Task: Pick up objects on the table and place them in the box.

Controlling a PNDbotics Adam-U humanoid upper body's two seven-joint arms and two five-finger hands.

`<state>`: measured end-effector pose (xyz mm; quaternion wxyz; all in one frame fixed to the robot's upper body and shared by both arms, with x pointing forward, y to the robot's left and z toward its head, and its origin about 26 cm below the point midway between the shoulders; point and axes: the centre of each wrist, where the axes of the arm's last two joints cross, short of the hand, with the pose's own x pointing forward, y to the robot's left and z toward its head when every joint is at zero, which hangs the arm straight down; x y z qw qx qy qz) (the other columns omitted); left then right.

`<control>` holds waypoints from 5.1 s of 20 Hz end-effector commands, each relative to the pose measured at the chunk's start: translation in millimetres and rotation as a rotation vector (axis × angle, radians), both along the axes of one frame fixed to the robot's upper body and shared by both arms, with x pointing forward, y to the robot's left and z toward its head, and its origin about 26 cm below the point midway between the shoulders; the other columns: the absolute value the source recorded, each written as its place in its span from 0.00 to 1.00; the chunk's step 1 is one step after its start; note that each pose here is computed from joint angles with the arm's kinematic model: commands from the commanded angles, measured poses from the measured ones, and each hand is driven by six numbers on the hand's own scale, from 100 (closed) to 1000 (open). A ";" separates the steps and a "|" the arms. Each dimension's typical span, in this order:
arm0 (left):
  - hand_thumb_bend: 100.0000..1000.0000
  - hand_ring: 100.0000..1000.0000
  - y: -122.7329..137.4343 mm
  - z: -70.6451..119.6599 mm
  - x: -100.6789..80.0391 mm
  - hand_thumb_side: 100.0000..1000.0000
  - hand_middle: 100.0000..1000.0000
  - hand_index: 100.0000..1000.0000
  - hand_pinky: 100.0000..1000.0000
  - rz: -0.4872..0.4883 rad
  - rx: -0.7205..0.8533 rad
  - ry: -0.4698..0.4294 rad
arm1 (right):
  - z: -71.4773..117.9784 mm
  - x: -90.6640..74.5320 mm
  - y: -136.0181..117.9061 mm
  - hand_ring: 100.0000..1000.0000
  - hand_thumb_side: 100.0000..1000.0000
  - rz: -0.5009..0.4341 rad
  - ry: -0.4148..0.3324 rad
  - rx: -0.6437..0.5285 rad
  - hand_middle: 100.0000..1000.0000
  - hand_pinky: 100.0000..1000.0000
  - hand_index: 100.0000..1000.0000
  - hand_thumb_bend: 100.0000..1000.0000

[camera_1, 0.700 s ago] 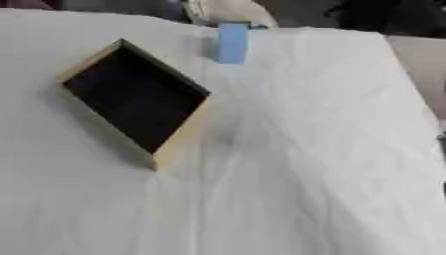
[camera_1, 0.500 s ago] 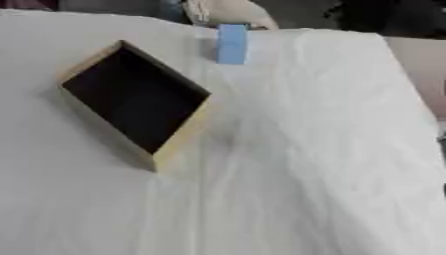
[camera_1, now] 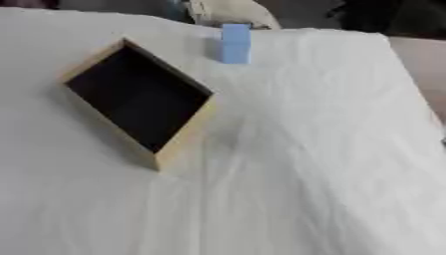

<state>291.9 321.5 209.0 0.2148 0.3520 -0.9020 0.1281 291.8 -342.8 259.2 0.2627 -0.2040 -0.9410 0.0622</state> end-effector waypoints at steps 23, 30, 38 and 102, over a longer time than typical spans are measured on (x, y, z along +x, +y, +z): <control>0.15 0.65 -4.0 12.0 -0.7 0.88 0.70 0.71 0.63 -0.049 0.076 0.005 | 132.4 34.9 -56.2 0.91 1.00 -0.607 0.388 -0.621 0.86 0.88 0.90 0.00; 0.15 0.65 -4.9 12.6 -0.6 0.88 0.70 0.71 0.63 -0.066 0.096 0.015 | 134.5 71.7 -46.4 0.97 1.00 -0.596 0.494 -0.694 0.91 0.91 0.95 0.00; 0.15 0.65 -4.4 12.7 -0.8 0.87 0.70 0.71 0.63 -0.068 0.105 0.020 | 122.0 113.5 -28.9 1.00 1.00 -0.531 0.593 -0.880 0.93 0.94 0.98 0.20; 0.09 0.64 -6.6 9.8 -0.5 0.78 0.69 0.70 0.62 -0.078 0.092 0.040 | 83.4 189.9 -28.8 1.00 0.69 -0.388 0.786 -1.378 0.94 1.00 1.00 0.37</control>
